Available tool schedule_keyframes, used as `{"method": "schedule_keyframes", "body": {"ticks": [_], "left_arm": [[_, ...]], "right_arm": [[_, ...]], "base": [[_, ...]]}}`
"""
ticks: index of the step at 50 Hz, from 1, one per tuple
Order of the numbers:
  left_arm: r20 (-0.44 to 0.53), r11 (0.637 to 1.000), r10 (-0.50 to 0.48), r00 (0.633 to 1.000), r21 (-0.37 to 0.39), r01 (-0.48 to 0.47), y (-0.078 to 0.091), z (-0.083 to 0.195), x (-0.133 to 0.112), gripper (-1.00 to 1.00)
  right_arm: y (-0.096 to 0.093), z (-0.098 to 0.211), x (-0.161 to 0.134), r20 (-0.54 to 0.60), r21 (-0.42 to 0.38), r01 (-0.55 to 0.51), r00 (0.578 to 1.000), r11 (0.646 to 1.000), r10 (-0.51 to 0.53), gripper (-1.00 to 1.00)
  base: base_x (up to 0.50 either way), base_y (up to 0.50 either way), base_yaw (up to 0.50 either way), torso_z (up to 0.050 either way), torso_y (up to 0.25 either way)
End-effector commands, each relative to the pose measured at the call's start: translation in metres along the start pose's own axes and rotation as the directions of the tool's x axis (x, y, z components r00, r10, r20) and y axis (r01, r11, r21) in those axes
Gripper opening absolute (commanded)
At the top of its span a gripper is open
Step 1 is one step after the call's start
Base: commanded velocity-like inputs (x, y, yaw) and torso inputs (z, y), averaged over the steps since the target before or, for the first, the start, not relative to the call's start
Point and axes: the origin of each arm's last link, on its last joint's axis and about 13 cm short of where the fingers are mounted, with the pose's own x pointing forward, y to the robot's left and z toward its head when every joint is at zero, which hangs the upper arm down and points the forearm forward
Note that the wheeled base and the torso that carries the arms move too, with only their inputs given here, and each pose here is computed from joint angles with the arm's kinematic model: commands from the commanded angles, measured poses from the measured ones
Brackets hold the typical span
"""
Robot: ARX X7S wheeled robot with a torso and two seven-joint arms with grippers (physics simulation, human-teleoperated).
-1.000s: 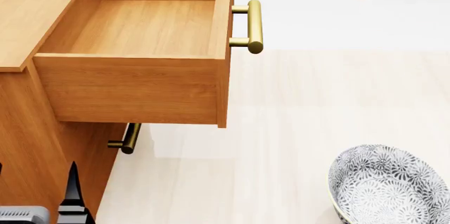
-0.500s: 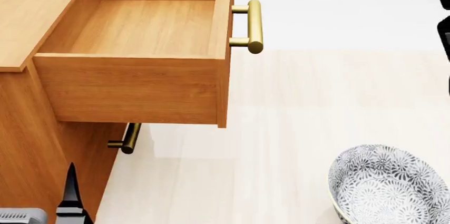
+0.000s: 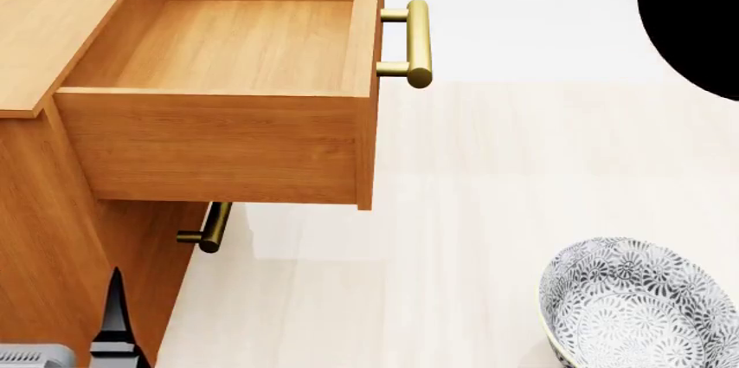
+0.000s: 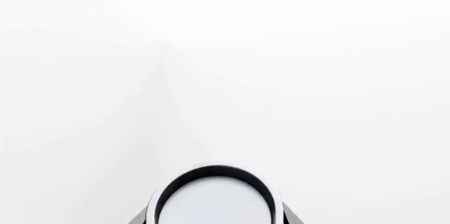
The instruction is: Put the ketchup in the top drawer of the cabinet.
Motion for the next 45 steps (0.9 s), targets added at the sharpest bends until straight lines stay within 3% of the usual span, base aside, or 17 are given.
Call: {"method": "schedule_keyframes", "body": {"ticks": [1, 26, 45], "left_arm": [[0.002, 1.0, 0.0, 1.0, -0.001, 0.0, -0.001, 0.002, -0.001, 1.0], [-0.003, 1.0, -0.002, 1.0, 0.004, 0.002, -0.003, 0.001, 0.0, 1.0], [-0.008, 1.0, -0.006, 1.0, 0.0, 0.006, -0.004, -0.001, 0.001, 1.0]], "right_arm": [[0.0, -0.002, 0.026, -0.063, 0.004, -0.056, 0.996, 0.998, 0.056, -1.0], [-0.006, -0.016, 0.075, -0.153, 0.045, -0.078, 0.985, 0.996, 0.084, -1.0], [0.005, -0.036, 0.119, -0.225, 0.044, -0.103, 0.968, 0.994, 0.111, -1.0]], "base": [[0.0, 0.0, 0.0, 0.0, 0.0], [0.0, 0.0, 0.0, 0.0, 0.0], [0.0, 0.0, 0.0, 0.0, 0.001]]}}
